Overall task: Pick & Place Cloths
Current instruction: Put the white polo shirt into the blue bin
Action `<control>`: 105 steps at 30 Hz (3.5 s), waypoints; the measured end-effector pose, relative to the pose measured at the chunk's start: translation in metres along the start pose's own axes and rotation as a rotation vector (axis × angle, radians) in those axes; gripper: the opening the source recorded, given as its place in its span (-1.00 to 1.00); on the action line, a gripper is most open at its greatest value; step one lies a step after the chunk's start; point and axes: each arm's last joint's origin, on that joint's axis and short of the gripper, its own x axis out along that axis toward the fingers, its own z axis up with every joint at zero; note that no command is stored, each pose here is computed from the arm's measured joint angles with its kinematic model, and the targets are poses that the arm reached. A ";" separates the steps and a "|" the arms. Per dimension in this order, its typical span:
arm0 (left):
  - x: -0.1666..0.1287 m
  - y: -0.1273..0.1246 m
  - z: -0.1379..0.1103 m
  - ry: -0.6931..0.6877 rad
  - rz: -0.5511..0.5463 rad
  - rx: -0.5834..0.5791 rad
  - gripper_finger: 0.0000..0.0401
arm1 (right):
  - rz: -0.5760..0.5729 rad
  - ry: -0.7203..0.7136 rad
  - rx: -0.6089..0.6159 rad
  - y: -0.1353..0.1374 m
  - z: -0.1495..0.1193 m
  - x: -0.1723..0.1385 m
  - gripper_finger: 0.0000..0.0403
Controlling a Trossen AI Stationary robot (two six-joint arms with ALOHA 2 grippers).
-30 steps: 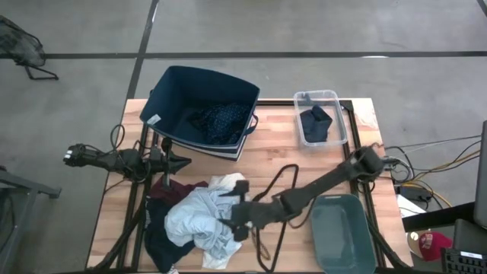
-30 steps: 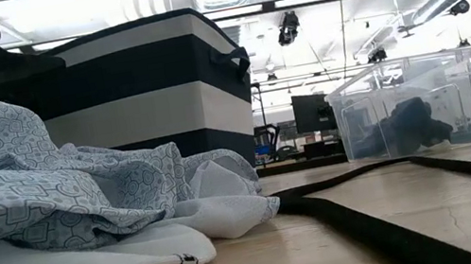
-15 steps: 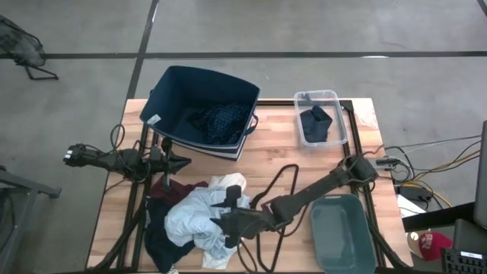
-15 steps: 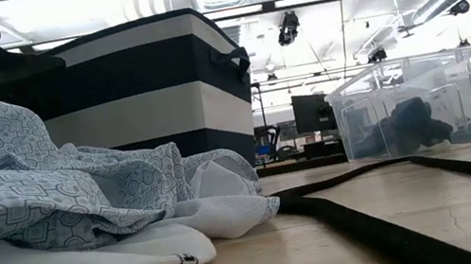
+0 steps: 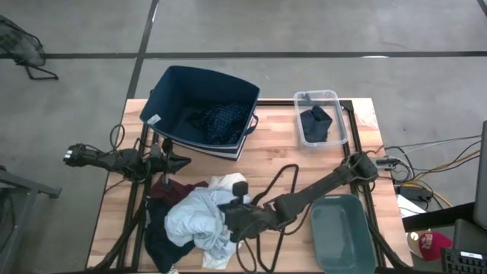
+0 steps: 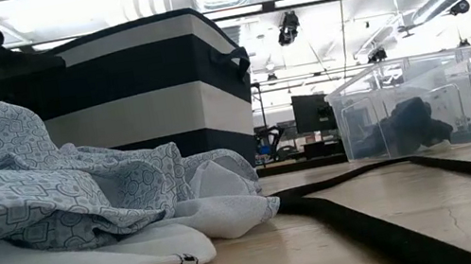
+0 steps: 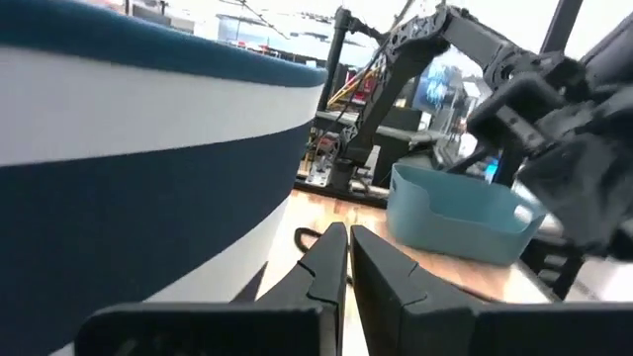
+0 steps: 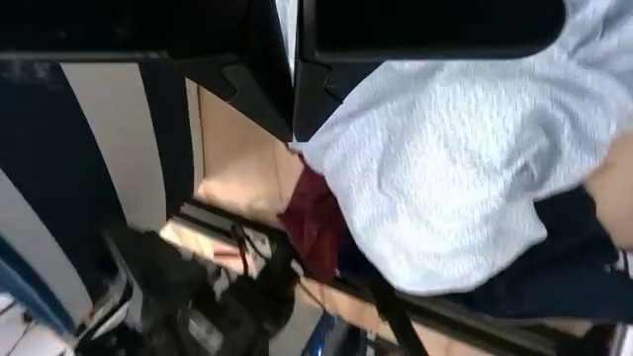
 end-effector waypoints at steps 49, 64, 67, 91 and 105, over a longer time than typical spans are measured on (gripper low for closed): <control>0.030 -0.134 0.038 0.669 -0.476 0.239 0.39 | -0.043 -0.327 0.560 -0.143 -0.179 -0.180 -0.96; 0.057 -0.181 -0.024 0.860 -0.336 0.408 0.57 | -0.066 -0.310 0.593 -0.136 -0.205 -0.174 -0.96; 0.063 -0.186 -0.036 0.874 -0.327 0.421 0.56 | -0.069 -0.303 0.582 -0.135 -0.207 -0.173 -0.96; 0.082 -0.174 -0.068 0.983 -0.355 0.589 -0.72 | -0.061 -0.302 0.626 -0.135 -0.207 -0.173 -0.96; 0.082 -0.179 0.009 1.004 -0.207 0.828 -0.72 | -0.061 -0.298 0.624 -0.134 -0.208 -0.173 -0.96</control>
